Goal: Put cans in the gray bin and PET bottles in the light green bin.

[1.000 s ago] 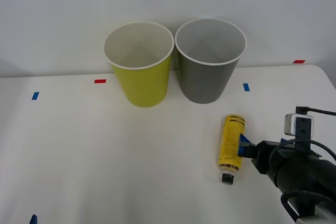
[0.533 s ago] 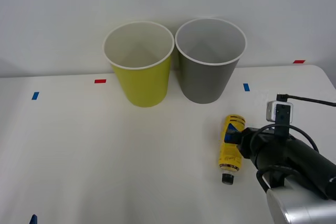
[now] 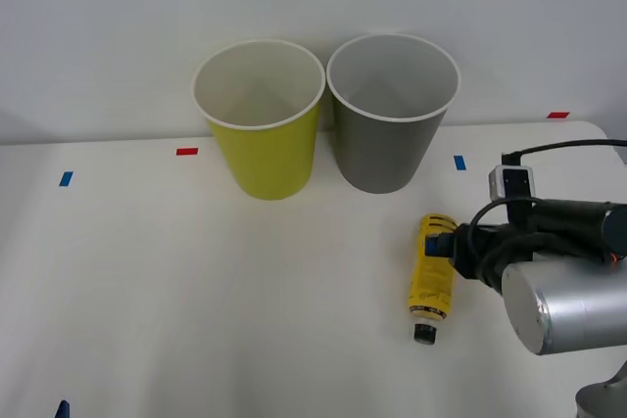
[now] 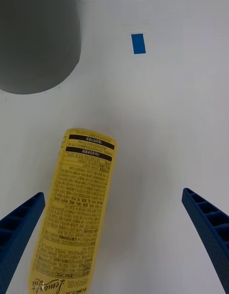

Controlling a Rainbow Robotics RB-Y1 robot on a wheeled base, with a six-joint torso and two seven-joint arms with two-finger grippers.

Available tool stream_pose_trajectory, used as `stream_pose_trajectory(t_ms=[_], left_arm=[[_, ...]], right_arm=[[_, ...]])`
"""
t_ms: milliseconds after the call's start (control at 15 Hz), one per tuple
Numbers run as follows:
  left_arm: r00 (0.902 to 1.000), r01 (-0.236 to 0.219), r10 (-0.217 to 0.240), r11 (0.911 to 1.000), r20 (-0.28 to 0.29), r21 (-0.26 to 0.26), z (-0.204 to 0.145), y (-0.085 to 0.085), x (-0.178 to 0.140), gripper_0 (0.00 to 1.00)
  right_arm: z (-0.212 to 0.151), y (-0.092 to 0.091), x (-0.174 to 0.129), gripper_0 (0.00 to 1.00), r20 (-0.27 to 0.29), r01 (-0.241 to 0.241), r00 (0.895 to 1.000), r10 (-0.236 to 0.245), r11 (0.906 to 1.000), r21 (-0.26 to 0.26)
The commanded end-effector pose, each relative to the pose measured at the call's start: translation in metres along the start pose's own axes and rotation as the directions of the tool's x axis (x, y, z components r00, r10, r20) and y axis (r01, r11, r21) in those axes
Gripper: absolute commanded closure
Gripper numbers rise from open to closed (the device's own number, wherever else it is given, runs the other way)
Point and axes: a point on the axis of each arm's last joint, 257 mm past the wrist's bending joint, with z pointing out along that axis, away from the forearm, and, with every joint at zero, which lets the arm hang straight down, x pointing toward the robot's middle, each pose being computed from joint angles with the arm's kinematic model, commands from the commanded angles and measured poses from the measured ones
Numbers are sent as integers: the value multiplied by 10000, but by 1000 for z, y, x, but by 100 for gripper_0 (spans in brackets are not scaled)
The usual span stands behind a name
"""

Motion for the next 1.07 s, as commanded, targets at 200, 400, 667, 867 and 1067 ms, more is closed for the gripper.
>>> stream_pose_trajectory(t_ms=[200, 400, 667, 867, 1067], left_arm=[[10000, 0, 0, 10000, 0, 0, 0, 0, 0, 0], [10000, 0, 0, 10000, 0, 0, 0, 0, 0, 0], [10000, 0, 0, 10000, 0, 0, 0, 0, 0, 0], [10000, 0, 0, 10000, 0, 0, 0, 0, 0, 0], [10000, 0, 0, 10000, 0, 0, 0, 0, 0, 0]], right_arm=[[-1, 8, 8, 0, -405, 552, 9975, -580, 9963, -663], [1, 15, 21, 0, -746, 687, 9944, -755, 9936, -893], [-1, 20, 20, 0, -838, 331, 9956, -430, 9927, -1162], [0, 9, 17, 0, -714, 721, 9944, -780, 9940, -824], [11, 2, 18, 0, -941, 1127, 9886, -1177, 9920, -577]])
